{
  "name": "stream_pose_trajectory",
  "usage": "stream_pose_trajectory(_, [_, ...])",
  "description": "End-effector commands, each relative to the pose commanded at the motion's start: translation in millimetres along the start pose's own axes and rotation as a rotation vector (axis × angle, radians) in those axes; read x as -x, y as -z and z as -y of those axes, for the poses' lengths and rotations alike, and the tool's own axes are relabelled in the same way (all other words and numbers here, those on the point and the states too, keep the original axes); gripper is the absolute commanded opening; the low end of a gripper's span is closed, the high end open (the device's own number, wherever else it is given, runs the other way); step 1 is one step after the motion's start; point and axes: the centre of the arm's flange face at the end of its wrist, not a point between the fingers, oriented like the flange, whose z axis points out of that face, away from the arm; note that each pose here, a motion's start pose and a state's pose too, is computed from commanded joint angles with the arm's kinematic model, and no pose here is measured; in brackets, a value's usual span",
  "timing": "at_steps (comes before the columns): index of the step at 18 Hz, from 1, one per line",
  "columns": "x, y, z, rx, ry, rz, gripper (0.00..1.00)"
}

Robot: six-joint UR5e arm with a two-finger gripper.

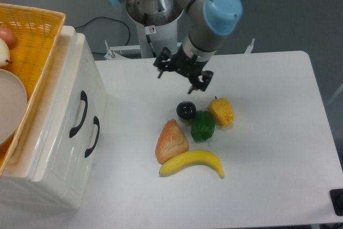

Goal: Slide the top white drawer open
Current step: 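Move the gripper toward the handle of the upper white drawer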

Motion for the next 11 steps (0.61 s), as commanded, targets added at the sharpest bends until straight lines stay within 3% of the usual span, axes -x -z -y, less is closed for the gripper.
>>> stream_pose_trajectory(7, [-29,-26,24,-0.024,0.060,-0.113,1.00])
stream_pose_trajectory(11, [-33,-23,30,-0.033,0.095,-0.118,1.00])
